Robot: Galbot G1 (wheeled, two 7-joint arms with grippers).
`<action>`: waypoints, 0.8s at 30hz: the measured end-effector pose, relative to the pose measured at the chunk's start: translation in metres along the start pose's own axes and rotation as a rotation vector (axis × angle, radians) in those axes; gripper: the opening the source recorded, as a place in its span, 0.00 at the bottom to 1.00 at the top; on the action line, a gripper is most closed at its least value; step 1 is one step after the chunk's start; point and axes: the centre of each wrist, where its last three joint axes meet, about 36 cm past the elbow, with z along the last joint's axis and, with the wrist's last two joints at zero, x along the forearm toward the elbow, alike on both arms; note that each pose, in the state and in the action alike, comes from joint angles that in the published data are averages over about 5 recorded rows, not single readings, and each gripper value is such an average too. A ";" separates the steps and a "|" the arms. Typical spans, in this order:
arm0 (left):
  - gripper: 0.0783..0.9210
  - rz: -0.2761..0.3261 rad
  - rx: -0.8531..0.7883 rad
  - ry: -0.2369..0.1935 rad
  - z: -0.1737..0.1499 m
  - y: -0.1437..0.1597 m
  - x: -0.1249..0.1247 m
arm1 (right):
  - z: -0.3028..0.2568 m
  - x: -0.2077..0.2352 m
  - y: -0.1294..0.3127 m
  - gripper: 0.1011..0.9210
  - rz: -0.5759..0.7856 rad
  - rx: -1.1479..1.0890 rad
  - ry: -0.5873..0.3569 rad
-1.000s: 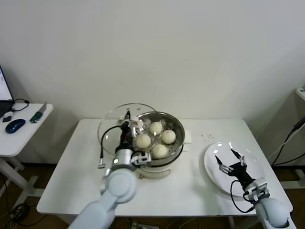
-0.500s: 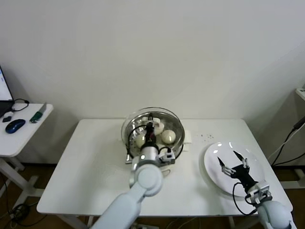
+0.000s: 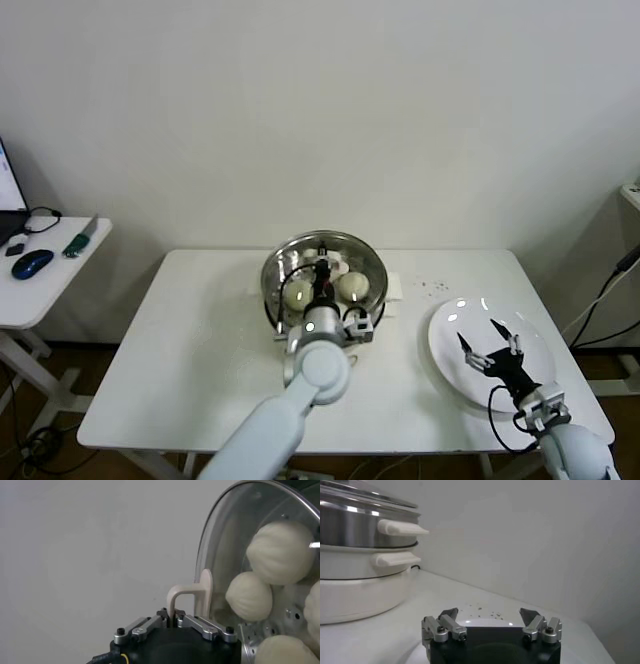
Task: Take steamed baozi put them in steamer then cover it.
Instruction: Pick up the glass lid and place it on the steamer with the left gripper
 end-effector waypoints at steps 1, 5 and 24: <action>0.08 0.002 -0.001 -0.001 0.000 0.000 0.000 | 0.000 0.000 0.000 0.88 0.001 0.000 0.000; 0.08 0.008 0.000 -0.004 0.000 -0.002 -0.002 | 0.001 0.000 0.000 0.88 0.002 0.001 0.001; 0.08 0.033 0.007 -0.009 -0.004 -0.010 -0.003 | 0.002 -0.003 0.000 0.88 0.003 0.001 -0.002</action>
